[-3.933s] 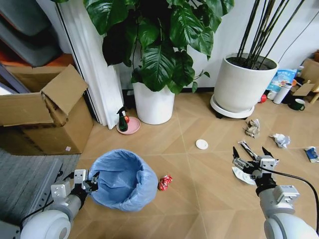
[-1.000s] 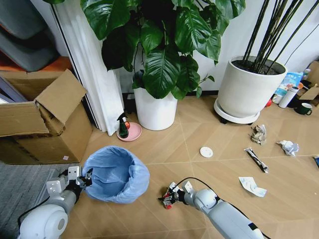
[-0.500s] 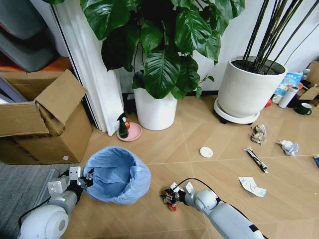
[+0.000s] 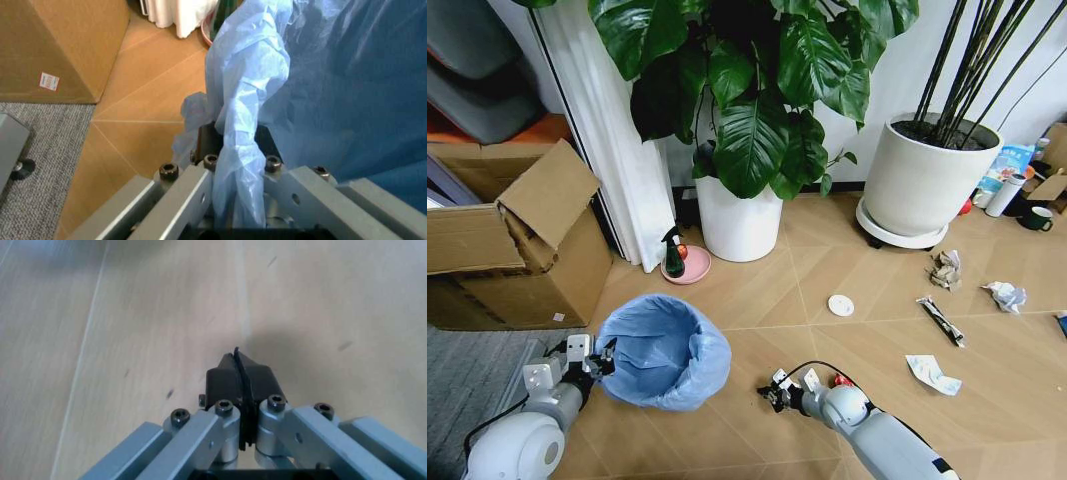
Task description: Pick up the trash bin and place the garbage on the floor into it.
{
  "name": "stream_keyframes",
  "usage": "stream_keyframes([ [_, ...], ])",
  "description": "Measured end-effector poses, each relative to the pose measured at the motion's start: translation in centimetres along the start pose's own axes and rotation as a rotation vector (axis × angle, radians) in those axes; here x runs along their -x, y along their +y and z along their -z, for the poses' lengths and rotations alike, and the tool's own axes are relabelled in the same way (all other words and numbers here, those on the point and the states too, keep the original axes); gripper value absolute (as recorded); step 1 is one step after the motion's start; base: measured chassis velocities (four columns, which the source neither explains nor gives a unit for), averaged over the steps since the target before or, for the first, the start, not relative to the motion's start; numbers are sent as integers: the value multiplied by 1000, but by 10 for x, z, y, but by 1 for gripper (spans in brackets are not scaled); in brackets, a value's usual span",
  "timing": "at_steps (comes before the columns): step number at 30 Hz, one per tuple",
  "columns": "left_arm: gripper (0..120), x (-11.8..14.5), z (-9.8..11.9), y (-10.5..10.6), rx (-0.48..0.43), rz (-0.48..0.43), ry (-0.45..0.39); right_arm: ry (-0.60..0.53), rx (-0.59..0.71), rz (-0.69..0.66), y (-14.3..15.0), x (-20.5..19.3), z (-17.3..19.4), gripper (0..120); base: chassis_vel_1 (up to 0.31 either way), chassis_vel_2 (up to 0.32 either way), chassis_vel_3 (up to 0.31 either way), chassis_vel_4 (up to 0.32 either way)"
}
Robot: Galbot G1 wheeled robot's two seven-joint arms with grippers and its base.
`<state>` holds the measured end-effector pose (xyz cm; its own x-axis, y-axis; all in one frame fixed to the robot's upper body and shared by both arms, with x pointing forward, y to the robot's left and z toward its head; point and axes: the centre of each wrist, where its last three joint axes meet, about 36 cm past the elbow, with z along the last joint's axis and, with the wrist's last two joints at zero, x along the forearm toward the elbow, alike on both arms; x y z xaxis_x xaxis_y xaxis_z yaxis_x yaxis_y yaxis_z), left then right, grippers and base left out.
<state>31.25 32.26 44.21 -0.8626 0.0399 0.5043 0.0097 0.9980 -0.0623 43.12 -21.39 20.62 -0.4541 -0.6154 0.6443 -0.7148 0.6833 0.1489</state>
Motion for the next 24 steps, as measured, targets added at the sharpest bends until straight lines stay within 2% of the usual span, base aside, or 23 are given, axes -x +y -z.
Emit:
stream_keyframes([
  [4,0,0,0,0,3,-8,2,-35,-17,-98,-6,-25,11,0,0,0,0,0],
  [8,0,-1,1,0,9,-18,-1,-22,-7,-235,-15,-57,7,16,0,0,0,0],
  [9,0,-1,1,0,9,-18,-1,-22,-7,-235,-15,-57,7,16,0,0,0,0],
  [11,0,-1,1,0,13,-21,-1,-7,-3,-273,-25,-76,-2,25,0,0,0,0],
  [15,0,0,1,-1,16,-30,1,5,-22,-267,-42,-104,-14,38,0,0,0,0],
  [16,0,0,1,-2,15,-34,1,11,-35,-248,-51,-116,-19,45,0,0,0,0],
  [17,0,0,1,-2,15,-34,1,11,-35,-248,-51,-116,-19,45,0,0,0,0],
  [20,0,1,0,-4,11,-42,3,16,-73,-194,-69,-139,-24,58,0,0,0,0],
  [21,0,1,0,-4,11,-42,3,16,-73,-194,-69,-139,-24,58,0,0,0,0],
  [24,0,1,-1,-5,7,-47,3,32,-108,-175,-85,-159,-27,73,0,0,0,0],
])
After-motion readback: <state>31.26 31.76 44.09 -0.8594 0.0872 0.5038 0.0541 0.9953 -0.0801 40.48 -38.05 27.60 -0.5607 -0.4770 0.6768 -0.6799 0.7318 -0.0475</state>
